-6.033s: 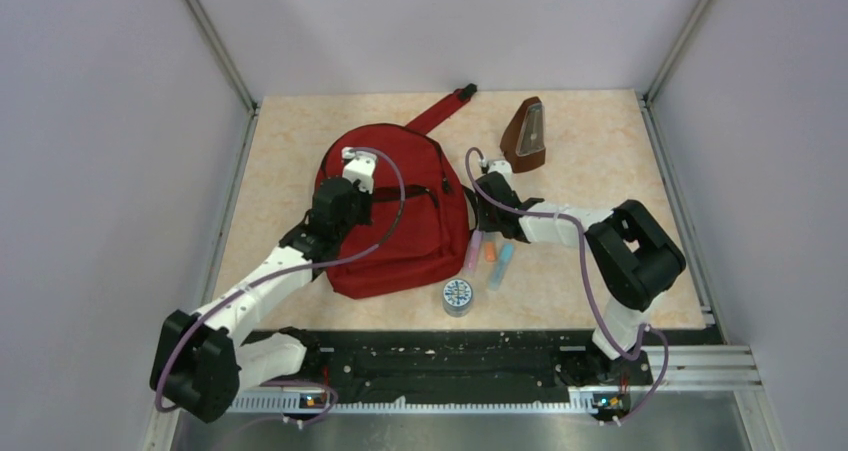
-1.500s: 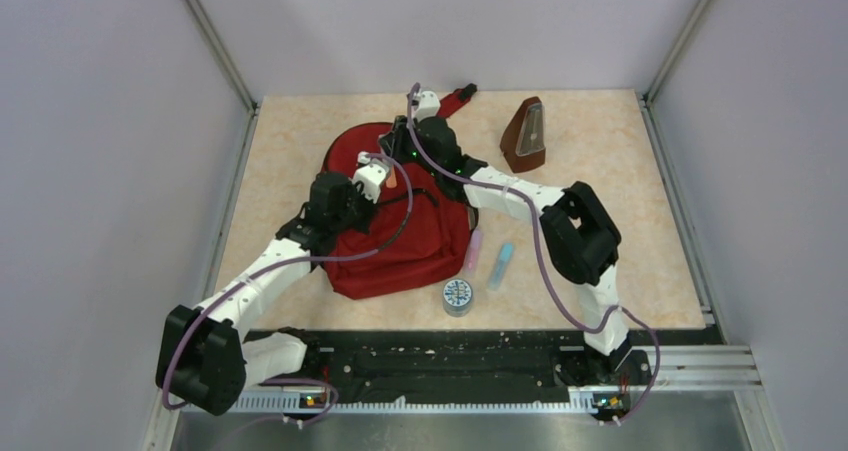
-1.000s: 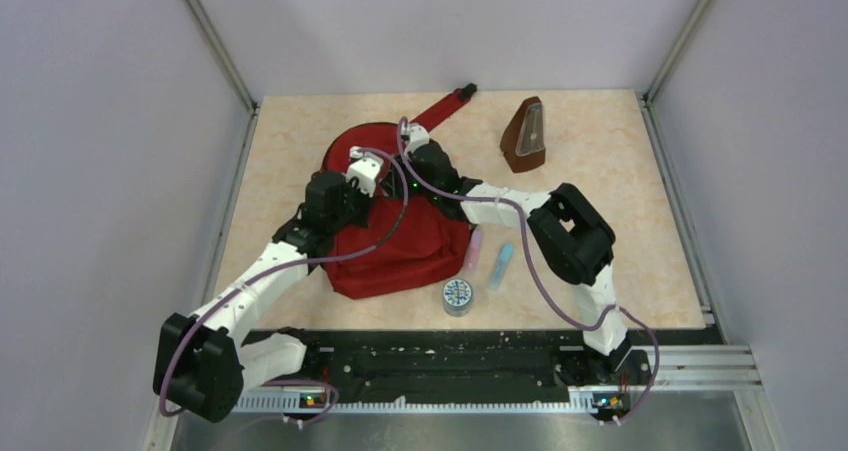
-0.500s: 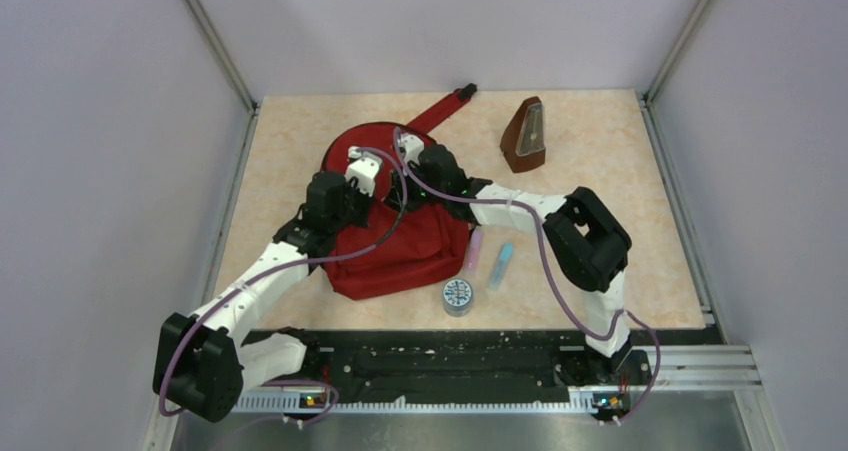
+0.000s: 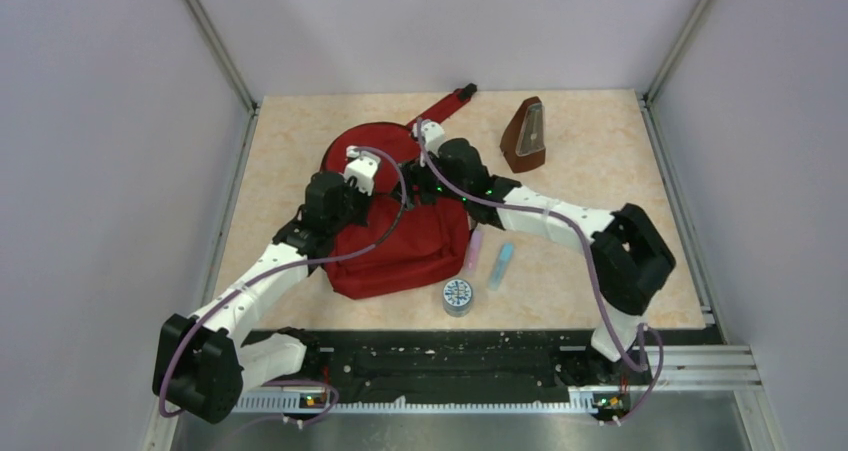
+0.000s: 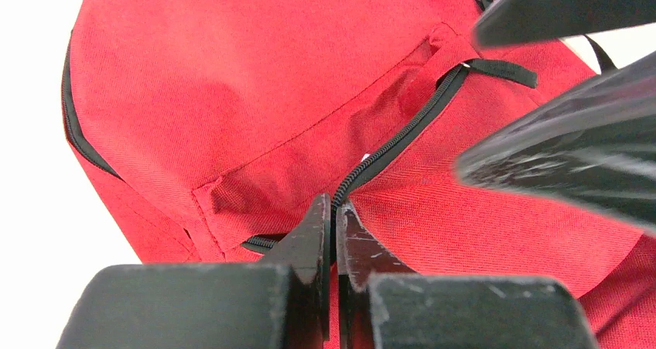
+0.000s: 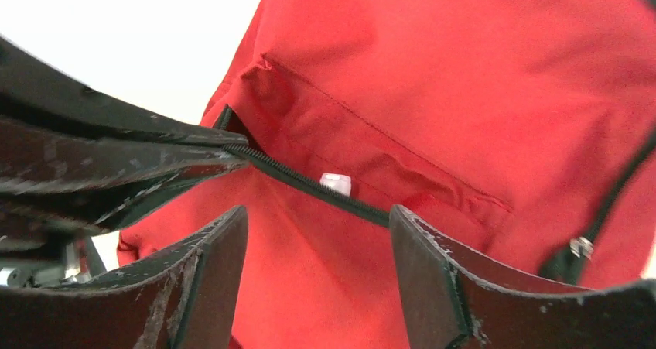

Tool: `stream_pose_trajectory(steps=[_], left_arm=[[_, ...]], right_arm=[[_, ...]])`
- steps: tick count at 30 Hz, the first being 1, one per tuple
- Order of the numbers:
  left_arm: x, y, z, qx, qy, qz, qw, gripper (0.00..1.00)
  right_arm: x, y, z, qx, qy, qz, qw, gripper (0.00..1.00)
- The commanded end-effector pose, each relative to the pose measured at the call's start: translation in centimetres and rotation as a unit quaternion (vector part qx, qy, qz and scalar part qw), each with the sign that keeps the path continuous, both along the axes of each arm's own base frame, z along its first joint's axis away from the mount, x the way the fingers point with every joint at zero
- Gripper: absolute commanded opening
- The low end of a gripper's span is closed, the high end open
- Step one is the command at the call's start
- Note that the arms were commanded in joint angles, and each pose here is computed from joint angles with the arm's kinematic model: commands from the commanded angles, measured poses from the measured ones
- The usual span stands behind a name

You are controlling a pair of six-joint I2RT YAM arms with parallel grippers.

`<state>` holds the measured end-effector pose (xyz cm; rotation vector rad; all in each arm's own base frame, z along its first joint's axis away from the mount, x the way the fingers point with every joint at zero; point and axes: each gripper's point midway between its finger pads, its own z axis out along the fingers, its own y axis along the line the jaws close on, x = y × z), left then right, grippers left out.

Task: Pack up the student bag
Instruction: Place the personal item in the student bag, then pick up the personal item from the center of the board.

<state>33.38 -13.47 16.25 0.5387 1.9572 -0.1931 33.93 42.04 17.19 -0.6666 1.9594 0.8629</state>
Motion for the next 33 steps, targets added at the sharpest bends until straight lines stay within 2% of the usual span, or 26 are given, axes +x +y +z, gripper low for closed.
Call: stream_pose_trajectory(steps=[1,8,14,22,33], left_arm=[[1.0,-0.3,3.0,-0.026,-0.061,0.002,0.998,0.0],[1.0,-0.4,2.7,-0.03,-0.062,0.001,0.998,0.0],[0.9,-0.3,2.6,-0.032,-0.064,0.002,0.997,0.0],[0.7,-0.4,2.3,-0.033,-0.059,0.0,0.998,0.0],[0.3,-0.3,2.7,-0.036,-0.064,-0.003,0.997,0.0]], right_arm=[[0.4,-3.8,7.3,0.045,-0.073,-0.09,0.992,0.68],[-0.9,-14.9,4.1,-0.036,-0.059,-0.277,0.958,0.71],[-4.9,-21.5,-2.5,-0.139,0.006,-0.337,0.931,0.7],[-8.6,-24.1,-8.7,-0.189,0.083,-0.346,0.915,0.65],[-8.6,-22.6,-11.6,-0.201,0.121,-0.331,0.914,0.61]])
